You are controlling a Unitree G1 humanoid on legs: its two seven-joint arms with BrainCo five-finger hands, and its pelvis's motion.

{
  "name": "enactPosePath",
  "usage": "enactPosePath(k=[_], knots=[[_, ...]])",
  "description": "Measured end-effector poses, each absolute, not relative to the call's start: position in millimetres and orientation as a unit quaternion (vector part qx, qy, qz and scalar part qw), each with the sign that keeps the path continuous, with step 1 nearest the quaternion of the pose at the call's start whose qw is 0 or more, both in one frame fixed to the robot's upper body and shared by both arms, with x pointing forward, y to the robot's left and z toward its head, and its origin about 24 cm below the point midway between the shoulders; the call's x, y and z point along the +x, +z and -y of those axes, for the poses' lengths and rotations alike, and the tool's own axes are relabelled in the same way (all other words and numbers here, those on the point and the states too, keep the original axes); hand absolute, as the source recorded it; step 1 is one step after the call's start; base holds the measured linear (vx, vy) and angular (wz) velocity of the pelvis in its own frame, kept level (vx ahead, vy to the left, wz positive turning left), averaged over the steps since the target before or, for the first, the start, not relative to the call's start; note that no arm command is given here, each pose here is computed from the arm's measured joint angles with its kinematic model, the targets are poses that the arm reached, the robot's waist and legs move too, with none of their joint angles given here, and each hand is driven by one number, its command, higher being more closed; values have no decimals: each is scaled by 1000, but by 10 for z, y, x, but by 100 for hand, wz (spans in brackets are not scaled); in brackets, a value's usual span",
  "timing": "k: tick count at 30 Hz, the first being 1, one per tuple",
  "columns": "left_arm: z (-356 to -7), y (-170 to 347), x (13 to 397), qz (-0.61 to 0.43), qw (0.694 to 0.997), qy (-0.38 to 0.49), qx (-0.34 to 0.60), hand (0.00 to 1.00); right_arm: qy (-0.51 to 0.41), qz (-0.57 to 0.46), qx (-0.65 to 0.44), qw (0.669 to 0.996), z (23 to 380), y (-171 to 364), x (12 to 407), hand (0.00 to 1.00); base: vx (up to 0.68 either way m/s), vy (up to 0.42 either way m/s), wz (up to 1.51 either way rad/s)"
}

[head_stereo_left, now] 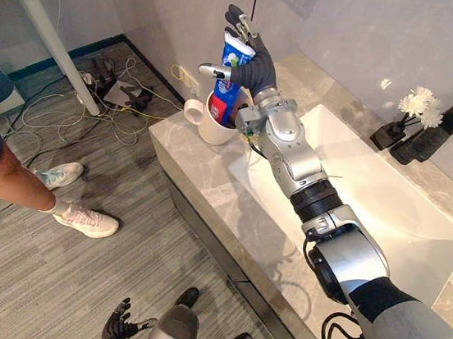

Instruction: Organize washtable

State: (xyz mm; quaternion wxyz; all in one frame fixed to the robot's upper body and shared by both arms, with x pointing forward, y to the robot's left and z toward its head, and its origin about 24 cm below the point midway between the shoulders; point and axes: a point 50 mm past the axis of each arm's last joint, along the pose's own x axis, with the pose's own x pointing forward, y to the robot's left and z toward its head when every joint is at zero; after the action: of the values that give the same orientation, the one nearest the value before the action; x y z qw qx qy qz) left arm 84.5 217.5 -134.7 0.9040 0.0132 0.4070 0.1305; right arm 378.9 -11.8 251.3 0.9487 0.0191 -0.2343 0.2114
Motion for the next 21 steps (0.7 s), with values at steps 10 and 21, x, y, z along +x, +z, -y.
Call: enactPosePath(k=[10, 21], knots=[[-2176, -1349, 841, -408, 904, 131, 13, 0, 211, 234, 19, 949, 125, 2514, 3792, 0, 0, 0, 0], [-2184, -1356, 827, -411, 902, 131, 14, 0, 203, 236, 18, 950, 168, 2524, 3807, 0, 0, 0, 0]])
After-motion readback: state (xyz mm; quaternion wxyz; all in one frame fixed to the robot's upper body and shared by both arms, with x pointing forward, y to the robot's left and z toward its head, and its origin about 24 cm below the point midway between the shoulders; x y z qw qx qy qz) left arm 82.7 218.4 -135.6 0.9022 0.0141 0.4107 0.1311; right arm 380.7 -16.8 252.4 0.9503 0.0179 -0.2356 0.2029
